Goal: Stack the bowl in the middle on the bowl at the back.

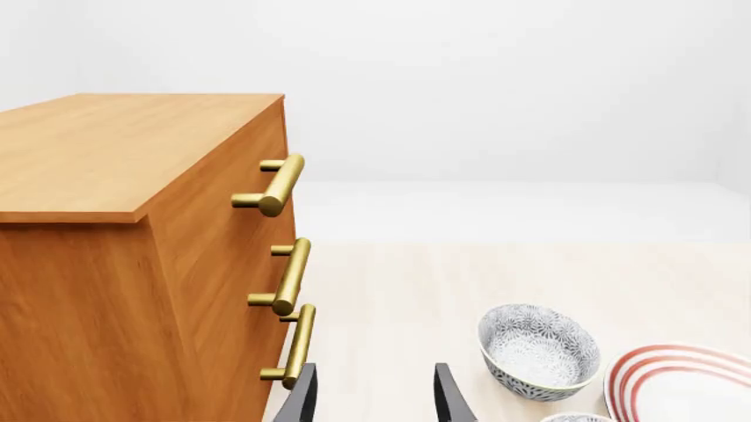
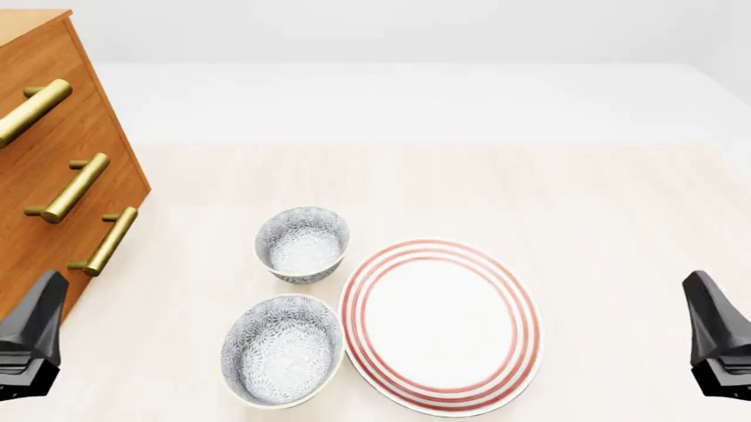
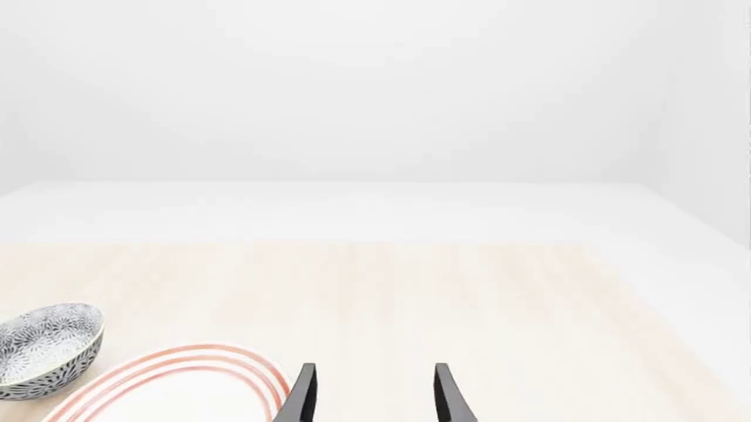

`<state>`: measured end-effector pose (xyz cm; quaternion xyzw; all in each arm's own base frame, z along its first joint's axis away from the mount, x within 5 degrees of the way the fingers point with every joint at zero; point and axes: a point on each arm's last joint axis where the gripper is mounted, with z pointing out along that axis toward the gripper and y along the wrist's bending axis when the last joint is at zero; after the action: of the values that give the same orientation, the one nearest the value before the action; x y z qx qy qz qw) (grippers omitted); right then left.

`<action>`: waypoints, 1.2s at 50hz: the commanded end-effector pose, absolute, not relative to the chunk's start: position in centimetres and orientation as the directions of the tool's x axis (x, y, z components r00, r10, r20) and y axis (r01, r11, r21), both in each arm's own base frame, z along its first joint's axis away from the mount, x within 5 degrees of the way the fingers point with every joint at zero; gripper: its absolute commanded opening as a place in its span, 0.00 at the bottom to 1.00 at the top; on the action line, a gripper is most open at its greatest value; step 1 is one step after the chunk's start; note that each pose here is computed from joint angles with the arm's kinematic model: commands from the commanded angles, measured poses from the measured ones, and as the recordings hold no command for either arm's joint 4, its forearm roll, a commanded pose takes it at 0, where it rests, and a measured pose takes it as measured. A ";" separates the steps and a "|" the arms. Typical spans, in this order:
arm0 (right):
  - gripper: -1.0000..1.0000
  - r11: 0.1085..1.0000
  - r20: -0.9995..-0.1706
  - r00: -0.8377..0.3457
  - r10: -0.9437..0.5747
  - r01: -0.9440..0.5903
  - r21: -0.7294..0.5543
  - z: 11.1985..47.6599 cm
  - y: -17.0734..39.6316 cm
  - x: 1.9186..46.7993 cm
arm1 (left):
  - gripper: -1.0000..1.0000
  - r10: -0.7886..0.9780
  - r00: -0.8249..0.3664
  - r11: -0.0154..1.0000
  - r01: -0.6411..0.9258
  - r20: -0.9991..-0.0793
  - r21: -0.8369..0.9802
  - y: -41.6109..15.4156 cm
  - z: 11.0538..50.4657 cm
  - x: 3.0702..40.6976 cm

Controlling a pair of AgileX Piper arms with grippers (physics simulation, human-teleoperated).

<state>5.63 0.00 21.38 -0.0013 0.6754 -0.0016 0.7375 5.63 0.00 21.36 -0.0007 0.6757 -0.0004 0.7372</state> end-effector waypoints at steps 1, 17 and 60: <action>1.00 1.000 -0.996 0.093 -0.016 0.003 -0.016 21.5 0.0 5.6 | 1.00 -0.009 0.086 1.000 -0.002 -0.996 -0.009 0.0 21.5 5.7; 1.00 1.000 -0.995 0.097 -0.017 0.006 -0.017 21.5 0.0 5.6 | 1.00 -0.029 0.087 1.000 0.002 -0.996 -0.029 0.0 21.9 5.6; 1.00 1.000 -0.995 0.099 0.017 0.005 0.017 21.6 0.0 5.6 | 1.00 0.037 -0.207 0.937 0.348 -0.978 -0.039 -3.0 36.6 8.0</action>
<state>5.58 -0.04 21.64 0.0054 0.6709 0.0012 0.7415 6.27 -1.68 34.59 0.0857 0.7292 -0.0982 0.6718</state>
